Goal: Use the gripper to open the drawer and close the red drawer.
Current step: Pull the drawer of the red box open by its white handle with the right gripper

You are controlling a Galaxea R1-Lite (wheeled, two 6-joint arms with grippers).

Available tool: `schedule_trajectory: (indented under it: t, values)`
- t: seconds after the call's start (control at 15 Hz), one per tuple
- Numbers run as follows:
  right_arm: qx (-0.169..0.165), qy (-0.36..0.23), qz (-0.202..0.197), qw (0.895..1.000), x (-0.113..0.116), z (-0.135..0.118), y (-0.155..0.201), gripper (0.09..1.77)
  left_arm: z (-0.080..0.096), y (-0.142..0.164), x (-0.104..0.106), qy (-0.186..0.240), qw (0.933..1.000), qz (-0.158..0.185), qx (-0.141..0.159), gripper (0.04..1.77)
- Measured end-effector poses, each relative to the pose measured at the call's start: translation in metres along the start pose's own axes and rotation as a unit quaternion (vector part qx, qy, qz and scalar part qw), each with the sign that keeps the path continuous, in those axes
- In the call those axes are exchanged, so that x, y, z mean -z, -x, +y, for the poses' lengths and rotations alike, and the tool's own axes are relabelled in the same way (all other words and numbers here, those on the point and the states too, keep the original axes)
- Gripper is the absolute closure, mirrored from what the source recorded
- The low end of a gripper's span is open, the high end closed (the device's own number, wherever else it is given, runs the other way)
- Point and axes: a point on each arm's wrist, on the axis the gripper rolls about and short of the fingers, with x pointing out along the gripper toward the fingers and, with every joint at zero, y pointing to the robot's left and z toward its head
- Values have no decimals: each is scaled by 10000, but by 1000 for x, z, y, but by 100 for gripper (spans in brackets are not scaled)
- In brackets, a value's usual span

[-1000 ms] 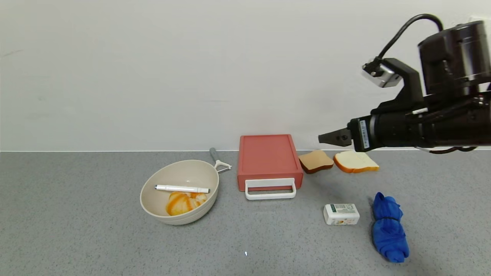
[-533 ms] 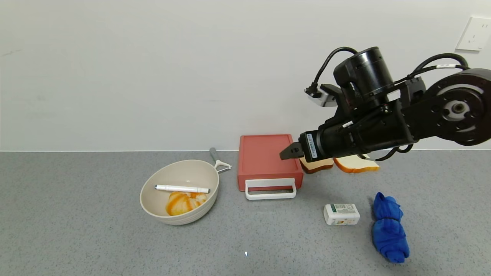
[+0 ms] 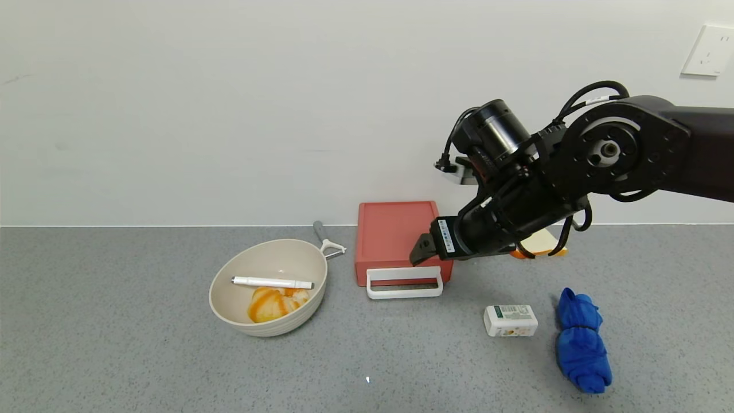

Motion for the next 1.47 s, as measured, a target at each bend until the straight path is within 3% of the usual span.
schedule_trajectory:
  t: [0.2,0.4,0.53,1.13,1.47]
  values:
    - [3,-79,20,10000,-1,1,-4,77,0,0,0,0,10000,0,0,9]
    - [12,-149,37,9999,-1,0,-6,108,0,0,0,-2,10000,0,0,9]
    - [6,-159,37,9999,-1,1,-6,173,0,0,0,0,10000,0,2,9]
    - [-31,-157,-49,9999,-3,2,-5,174,0,0,0,-2,10000,0,0,9]
    - [-101,-538,-164,9984,-5,10,-19,174,0,0,0,0,10000,0,0,9]
